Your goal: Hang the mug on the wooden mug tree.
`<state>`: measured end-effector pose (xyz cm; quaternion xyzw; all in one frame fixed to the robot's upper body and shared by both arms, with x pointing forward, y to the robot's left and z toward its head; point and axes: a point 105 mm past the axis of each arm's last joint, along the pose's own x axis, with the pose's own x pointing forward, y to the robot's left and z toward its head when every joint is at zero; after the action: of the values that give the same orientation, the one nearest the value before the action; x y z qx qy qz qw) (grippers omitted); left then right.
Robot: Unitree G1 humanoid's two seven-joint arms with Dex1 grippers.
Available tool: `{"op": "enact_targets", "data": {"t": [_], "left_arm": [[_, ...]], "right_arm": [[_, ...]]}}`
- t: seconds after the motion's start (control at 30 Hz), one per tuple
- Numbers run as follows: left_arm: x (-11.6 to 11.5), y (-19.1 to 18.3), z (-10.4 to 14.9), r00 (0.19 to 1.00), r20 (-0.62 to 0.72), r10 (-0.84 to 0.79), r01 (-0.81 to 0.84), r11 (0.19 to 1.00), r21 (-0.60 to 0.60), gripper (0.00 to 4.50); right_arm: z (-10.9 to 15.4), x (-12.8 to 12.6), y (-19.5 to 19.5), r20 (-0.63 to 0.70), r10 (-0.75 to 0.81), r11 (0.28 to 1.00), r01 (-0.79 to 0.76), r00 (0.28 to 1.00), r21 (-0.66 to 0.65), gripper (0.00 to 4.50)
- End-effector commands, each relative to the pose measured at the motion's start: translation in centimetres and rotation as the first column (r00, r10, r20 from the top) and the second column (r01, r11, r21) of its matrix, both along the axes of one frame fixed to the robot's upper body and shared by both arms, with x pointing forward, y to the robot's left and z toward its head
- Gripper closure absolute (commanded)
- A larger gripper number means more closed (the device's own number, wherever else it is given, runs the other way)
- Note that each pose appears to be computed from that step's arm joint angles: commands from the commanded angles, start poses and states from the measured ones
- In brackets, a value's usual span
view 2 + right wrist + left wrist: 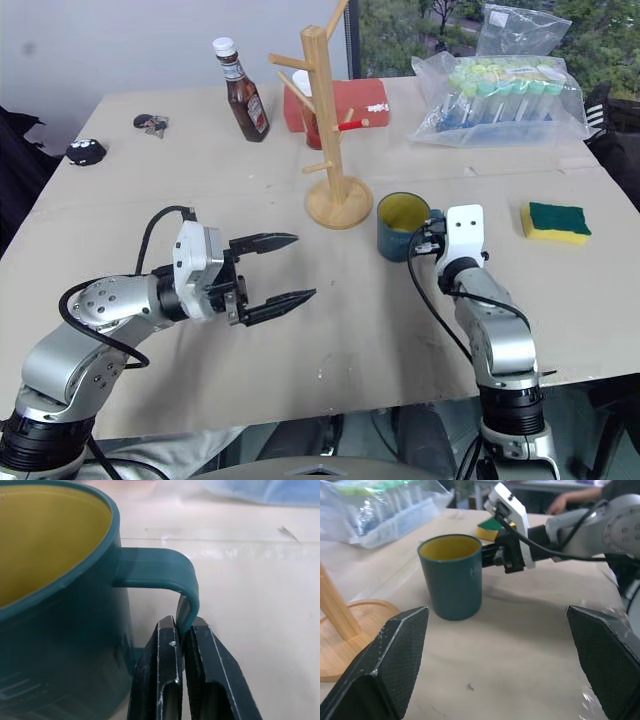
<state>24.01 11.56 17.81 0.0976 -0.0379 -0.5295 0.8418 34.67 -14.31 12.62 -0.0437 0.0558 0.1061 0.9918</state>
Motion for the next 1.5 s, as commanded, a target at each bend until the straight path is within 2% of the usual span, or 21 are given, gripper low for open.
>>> {"op": "enact_targets", "data": {"t": [0.03, 0.1, 0.2, 0.37, 0.47, 0.6, 0.77, 1.03, 1.5], "left_arm": [[-0.5, -0.4, 1.4, 0.995, 0.084, 0.049, -0.043, 0.996, -0.073, 0.0], [-0.6, -0.5, 1.7, 0.989, 0.102, 0.107, -0.092, 0.985, -0.149, 0.0], [-0.4, -0.3, 2.4, 0.966, 0.13, 0.223, -0.184, 0.948, -0.259, 0.0], [-0.7, -0.2, 3.0, 0.919, 0.144, 0.366, -0.284, 0.87, -0.403, 0.0], [-1.0, -0.1, 3.4, 0.897, 0.15, 0.417, -0.309, 0.832, -0.461, 0.0], [-1.3, 0.0, 3.6, 0.883, 0.142, 0.447, -0.318, 0.794, -0.518, 0.0], [-1.4, 0.0, 3.7, 0.872, 0.14, 0.469, -0.325, 0.768, -0.552, 0.0], [-1.1, 0.0, 3.9, 0.863, 0.141, 0.485, -0.326, 0.748, -0.578, 0.0], [-0.8, -0.2, 3.8, 0.871, 0.153, 0.467, -0.308, 0.761, -0.571, 0.0]], "right_arm": [[4.9, 1.1, 0.2, 0.164, 0.153, 0.986, -0.14, 0.975, -0.089, 4.47], [7.7, 1.5, 0.9, 0.221, 0.318, 0.94, -0.276, 0.922, -0.203, 4.47], [10.5, 1.6, 1.3, 0.219, 0.522, 0.822, -0.418, 0.824, -0.386, 4.47], [14.5, 3.4, 1.4, 0.152, 0.708, 0.608, -0.485, 0.69, -0.629, 4.47], [16.2, 4.0, 2.3, 0.095, 0.778, 0.489, -0.504, 0.62, -0.712, 4.47], [18.5, 4.4, 4.0, 0.034, 0.836, 0.364, -0.507, 0.548, -0.781, 4.47], [19.6, 4.7, 5.8, -0.034, 0.871, 0.259, -0.518, 0.49, -0.815, 4.47], [19.8, 5.4, 7.0, -0.089, 0.868, 0.196, -0.503, 0.489, -0.842, 4.47], [21.3, 5.7, 8.8, -0.073, 0.837, 0.215, -0.447, 0.543, -0.869, 4.47]]}}
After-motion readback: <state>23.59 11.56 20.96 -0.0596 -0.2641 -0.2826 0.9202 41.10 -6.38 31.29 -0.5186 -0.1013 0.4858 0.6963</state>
